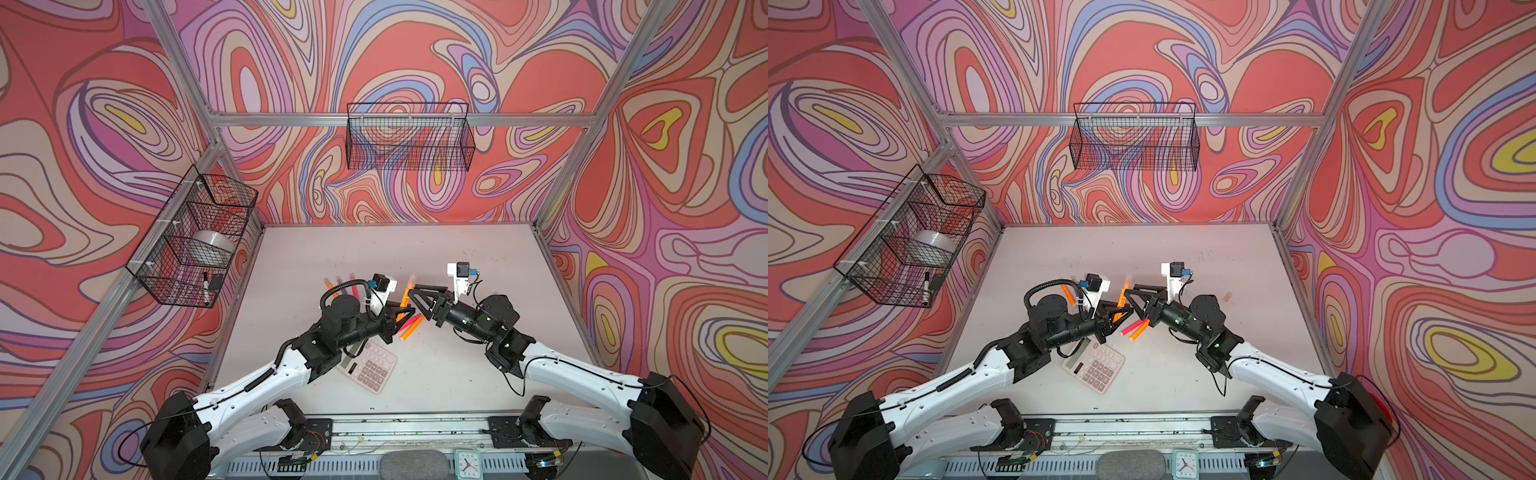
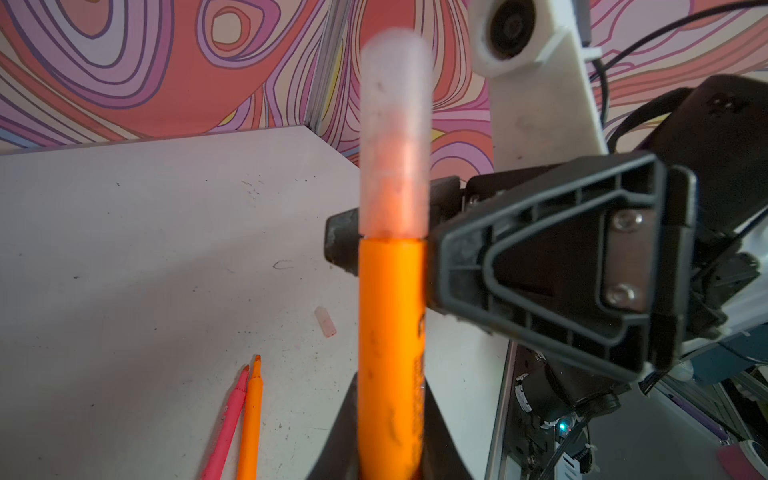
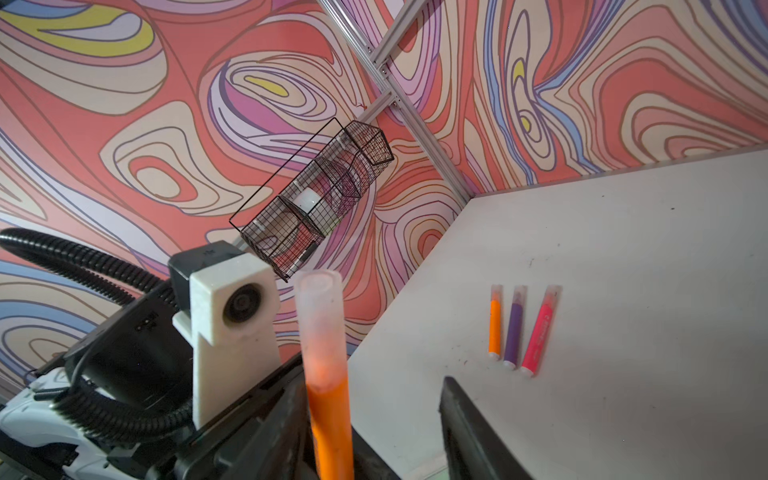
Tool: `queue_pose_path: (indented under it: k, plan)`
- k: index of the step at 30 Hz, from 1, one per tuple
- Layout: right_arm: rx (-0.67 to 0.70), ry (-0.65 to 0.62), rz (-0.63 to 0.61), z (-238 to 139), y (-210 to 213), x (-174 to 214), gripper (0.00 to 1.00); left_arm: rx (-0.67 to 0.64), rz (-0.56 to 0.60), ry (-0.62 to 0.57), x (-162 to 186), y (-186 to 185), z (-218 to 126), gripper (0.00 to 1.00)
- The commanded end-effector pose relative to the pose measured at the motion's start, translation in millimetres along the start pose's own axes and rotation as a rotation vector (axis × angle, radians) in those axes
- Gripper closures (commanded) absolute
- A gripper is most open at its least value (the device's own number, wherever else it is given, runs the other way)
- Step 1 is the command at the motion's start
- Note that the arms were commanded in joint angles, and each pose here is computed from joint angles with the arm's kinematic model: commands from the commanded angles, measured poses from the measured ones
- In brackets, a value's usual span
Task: Insert the pens into the pen caps
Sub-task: 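Lower the cap onto the orange marker tip with the right gripper, then press the cap down with the right gripper while the left gripper holds the marker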
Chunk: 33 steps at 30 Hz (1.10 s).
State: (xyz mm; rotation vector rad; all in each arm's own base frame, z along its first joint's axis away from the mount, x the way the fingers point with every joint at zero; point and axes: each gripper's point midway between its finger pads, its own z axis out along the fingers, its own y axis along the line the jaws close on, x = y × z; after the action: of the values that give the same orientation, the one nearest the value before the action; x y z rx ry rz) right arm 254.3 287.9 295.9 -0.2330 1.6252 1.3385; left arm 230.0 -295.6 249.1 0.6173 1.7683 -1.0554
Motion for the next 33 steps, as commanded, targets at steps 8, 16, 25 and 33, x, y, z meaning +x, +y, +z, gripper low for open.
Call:
queue_pose_path:
  k: [8,16,25,33]
  plan:
    - [0.128,-0.049,-0.03,-16,-19,-5,0.26,-0.053,0.183,0.058,63,17,-2,1.0]
    - [0.235,-0.074,-0.002,-15,-46,-2,0.25,-0.039,0.199,0.045,75,13,-5,1.0]
    - [0.193,0.006,0.019,10,-49,15,0.34,-0.053,0.201,0.044,74,16,-1,1.0]
    - [0.174,0.013,0.017,16,-48,18,0.37,-0.072,0.202,0.052,72,19,4,1.0]
